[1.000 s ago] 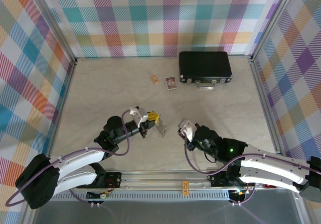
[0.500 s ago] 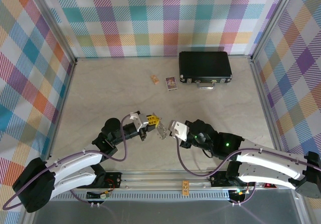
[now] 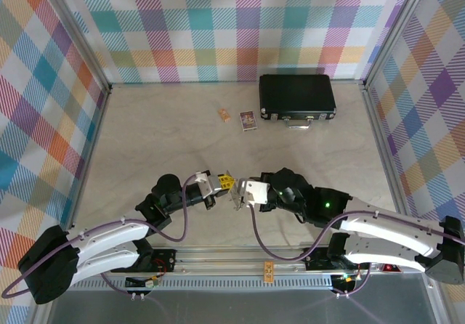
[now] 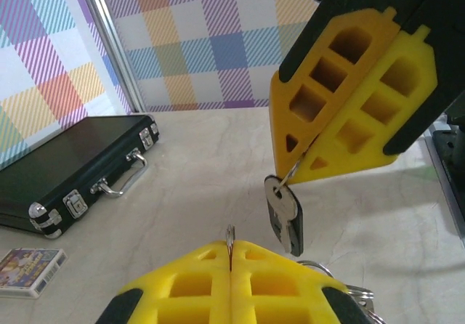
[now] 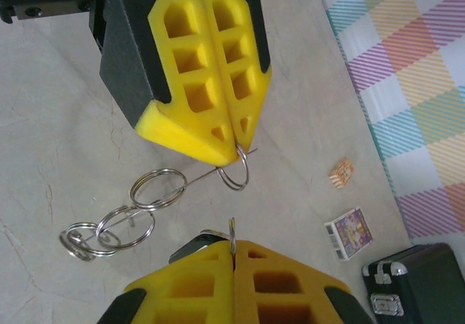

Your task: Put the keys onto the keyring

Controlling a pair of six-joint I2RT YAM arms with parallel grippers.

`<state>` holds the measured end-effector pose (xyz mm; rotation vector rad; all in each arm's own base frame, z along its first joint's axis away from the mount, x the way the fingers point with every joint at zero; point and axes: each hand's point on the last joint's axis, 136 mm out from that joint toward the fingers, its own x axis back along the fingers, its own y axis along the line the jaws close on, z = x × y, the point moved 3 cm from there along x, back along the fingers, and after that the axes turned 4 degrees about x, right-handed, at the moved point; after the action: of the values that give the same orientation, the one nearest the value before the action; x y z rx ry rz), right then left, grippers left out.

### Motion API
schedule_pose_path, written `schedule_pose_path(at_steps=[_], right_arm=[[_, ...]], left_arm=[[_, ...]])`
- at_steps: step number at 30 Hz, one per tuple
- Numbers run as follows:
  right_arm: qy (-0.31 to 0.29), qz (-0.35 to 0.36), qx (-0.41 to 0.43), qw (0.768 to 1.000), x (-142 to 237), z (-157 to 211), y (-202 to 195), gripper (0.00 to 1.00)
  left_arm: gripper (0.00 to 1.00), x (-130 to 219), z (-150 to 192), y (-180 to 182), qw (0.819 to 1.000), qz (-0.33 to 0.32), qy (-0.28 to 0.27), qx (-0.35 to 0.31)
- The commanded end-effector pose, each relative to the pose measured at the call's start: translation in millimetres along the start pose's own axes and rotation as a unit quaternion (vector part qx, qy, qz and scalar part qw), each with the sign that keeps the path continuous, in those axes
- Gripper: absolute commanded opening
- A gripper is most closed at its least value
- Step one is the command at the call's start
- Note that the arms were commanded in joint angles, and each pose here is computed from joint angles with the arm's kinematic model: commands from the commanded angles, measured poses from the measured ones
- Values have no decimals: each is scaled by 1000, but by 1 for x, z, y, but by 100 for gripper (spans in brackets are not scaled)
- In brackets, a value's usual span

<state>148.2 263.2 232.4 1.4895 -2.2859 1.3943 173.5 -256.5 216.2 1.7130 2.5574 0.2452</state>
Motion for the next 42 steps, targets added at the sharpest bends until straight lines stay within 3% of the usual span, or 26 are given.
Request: schedule_pose_path(at_steps=[1,42], right_arm=[[-12,-6,27,1000,2,-13,-9,0],[-13,-39,9,999,-11,-19,-16,0]], left_arm=[[0,4,-10,-2,999,-7,-19,-27],[0,7,-14,-10,999,-2,-17,-41]])
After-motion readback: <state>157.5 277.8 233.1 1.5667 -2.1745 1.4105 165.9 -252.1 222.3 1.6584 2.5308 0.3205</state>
